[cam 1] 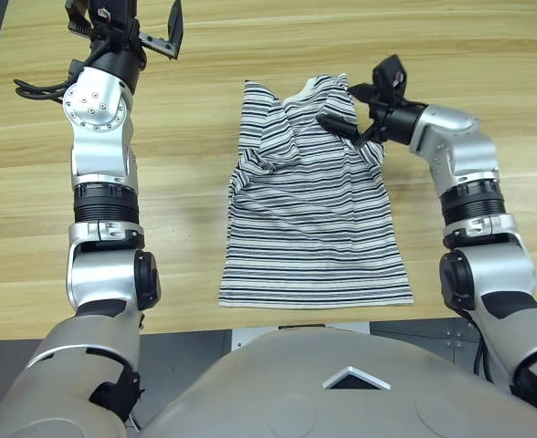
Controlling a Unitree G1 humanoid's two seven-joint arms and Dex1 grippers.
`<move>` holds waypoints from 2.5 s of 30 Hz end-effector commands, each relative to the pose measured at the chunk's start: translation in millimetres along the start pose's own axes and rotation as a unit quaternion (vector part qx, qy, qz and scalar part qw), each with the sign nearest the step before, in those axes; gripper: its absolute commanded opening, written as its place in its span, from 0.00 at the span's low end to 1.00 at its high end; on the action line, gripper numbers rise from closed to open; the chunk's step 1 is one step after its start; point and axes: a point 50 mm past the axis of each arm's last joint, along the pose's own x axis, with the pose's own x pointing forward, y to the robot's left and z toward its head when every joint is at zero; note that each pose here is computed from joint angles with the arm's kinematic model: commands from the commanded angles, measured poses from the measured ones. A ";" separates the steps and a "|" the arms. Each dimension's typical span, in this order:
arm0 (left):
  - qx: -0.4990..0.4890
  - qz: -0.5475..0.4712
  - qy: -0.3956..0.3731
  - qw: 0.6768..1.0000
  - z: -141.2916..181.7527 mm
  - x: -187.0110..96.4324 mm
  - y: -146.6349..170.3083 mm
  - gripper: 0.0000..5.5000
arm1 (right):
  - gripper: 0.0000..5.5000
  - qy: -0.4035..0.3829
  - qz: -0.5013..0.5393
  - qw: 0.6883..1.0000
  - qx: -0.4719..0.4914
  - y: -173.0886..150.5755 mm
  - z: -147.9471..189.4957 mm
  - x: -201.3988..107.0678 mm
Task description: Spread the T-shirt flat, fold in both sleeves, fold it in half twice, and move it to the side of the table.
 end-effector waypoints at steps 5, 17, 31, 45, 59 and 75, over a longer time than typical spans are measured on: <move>-0.006 -0.006 0.001 1.000 1.5 4.5 -3.7 1.00 | 0.94 0.011 -0.156 0.988 -0.002 -54.2 4.5 -33.7; -0.003 -0.009 0.001 1.000 2.1 3.0 -3.3 1.00 | 0.94 0.159 -0.044 0.956 -0.244 -24.8 -71.1 -36.1; -0.003 -0.012 -0.003 1.000 5.3 2.7 -3.5 1.00 | 0.94 0.114 -0.030 0.951 -0.286 2.5 -52.9 -44.8; -0.004 -0.011 0.002 1.000 2.4 1.7 -4.1 1.00 | 0.94 0.094 -0.074 0.937 -0.328 -1.8 -28.2 -33.9; -0.008 -0.016 0.008 1.000 0.3 5.9 -8.6 1.00 | 0.94 0.094 -0.088 0.938 -0.323 -11.4 -21.8 -16.2; -0.016 -0.020 0.009 1.000 -1.0 8.9 -14.3 1.00 | 0.94 0.076 -0.022 0.944 -0.319 10.7 -23.1 5.3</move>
